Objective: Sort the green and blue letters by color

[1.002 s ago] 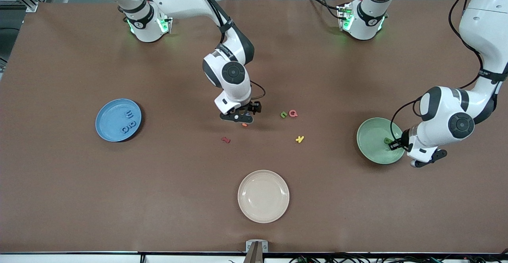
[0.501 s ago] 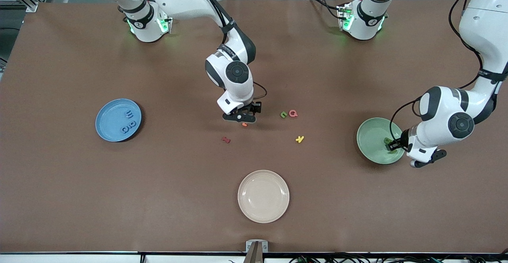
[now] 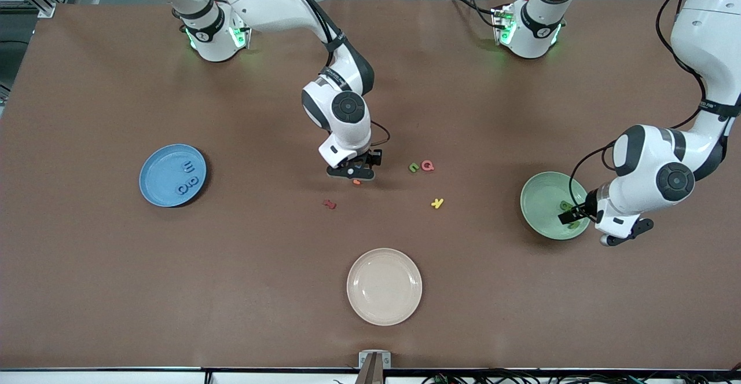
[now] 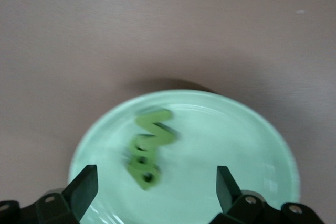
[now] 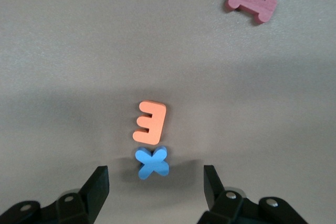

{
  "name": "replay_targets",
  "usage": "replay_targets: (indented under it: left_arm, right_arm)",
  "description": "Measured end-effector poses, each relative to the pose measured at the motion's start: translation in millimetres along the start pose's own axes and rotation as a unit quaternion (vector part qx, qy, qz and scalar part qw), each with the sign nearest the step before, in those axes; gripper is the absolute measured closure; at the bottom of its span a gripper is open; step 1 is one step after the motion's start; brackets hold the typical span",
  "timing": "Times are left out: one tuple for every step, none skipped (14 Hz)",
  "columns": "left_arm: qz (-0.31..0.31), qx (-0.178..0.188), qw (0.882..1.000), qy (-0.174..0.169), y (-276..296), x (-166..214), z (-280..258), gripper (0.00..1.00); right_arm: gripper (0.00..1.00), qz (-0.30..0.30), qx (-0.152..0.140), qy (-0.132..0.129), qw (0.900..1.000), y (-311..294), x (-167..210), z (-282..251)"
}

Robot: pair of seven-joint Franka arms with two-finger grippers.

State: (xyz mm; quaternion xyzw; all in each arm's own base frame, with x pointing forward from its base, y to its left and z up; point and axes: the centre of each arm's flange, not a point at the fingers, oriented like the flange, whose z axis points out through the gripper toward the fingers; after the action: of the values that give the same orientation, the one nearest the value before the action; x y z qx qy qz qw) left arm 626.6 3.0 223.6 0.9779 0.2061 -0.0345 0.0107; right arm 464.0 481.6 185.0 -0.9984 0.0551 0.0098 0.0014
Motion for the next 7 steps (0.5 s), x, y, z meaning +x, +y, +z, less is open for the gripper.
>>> replay_targets:
  left_arm:
    - [-0.003, -0.005, 1.000, -0.001, 15.7, -7.0, -4.9, 0.00]
    - [-0.001, -0.009, 1.000, -0.004, 32.2, -15.4, -10.0, 0.00]
    - [0.002, -0.014, 1.000, -0.007, 49.1, -24.6, -16.2, 0.00]
    - [0.003, -0.017, 1.000, -0.008, 65.4, -34.1, -22.9, 0.00]
    - [0.002, -0.020, 1.000, -0.010, 80.2, -43.7, -29.0, 0.00]
    - [-0.003, -0.023, 1.000, -0.012, 94.5, -53.4, -34.6, 0.00]
    - [-0.012, -0.026, 0.999, -0.014, 108.3, -63.0, -38.9, 0.00]
  right_arm:
    - [0.20, -0.001, 0.001, 0.002, 1.000, -0.7, -0.6, 3.3]
    - [0.21, -0.002, 0.001, 0.003, 1.000, -1.3, -1.5, 6.2]
    - [0.22, -0.003, 0.001, 0.003, 1.000, -1.7, -2.3, 8.6]
    - [0.22, -0.003, 0.000, 0.003, 1.000, -1.9, -2.9, 10.2]
    - [0.25, -0.004, 0.001, 0.003, 1.000, -2.2, -3.1, 10.3]
    - [0.27, -0.004, 0.001, 0.003, 1.000, -2.6, -3.1, 10.0]
    - [0.34, -0.005, 0.003, 0.005, 1.000, -4.2, -2.9, 8.3]
